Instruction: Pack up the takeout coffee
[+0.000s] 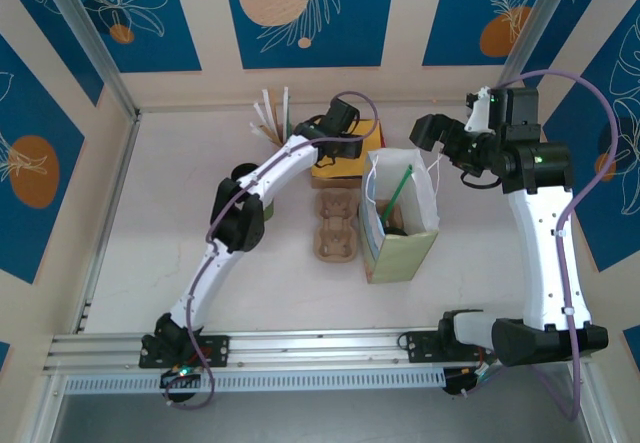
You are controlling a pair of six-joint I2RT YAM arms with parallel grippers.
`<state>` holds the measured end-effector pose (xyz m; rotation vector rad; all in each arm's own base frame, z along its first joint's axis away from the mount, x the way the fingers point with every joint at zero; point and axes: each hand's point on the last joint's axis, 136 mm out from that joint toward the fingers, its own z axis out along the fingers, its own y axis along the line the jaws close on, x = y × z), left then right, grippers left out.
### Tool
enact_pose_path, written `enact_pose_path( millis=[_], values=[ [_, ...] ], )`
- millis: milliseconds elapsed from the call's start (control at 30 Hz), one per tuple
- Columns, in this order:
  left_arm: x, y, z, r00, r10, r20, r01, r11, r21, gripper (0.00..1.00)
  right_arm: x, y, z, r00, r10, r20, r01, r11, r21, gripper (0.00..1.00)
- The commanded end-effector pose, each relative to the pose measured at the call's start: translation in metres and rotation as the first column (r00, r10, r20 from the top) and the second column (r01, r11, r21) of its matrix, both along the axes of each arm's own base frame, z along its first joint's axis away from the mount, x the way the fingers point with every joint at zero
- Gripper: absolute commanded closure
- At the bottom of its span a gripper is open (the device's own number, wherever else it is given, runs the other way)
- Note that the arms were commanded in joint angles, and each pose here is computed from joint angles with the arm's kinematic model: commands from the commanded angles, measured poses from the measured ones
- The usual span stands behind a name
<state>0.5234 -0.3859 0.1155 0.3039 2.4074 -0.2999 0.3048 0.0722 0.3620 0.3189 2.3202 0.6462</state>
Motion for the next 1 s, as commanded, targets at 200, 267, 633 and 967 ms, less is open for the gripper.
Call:
enact_pose_path(
  millis=[200,267,633,967],
  values=[
    [0.021,-0.001,-0.006,0.997,-0.006,0.078,0.004,1.0,0.02,0.3,0.0,0.003,-0.005,1.0,0.018,-0.015,-0.018,1.0,0.015,0.01],
    [0.022,0.001,-0.011,0.997,-0.004,0.073,0.002,1.0,0.029,0.29,0.001,0.003,-0.006,1.0,0.017,-0.018,-0.017,1.0,0.016,0.01],
    [0.028,0.014,-0.038,0.999,0.003,0.05,-0.008,0.996,0.091,0.27,0.003,0.004,-0.011,0.999,0.014,-0.037,-0.013,1.0,0.025,0.01],
    [0.023,0.018,-0.058,1.0,-0.005,-0.006,0.005,0.995,0.103,0.38,0.003,0.002,-0.015,0.999,0.011,-0.046,-0.01,1.0,0.019,0.01]
  ],
)
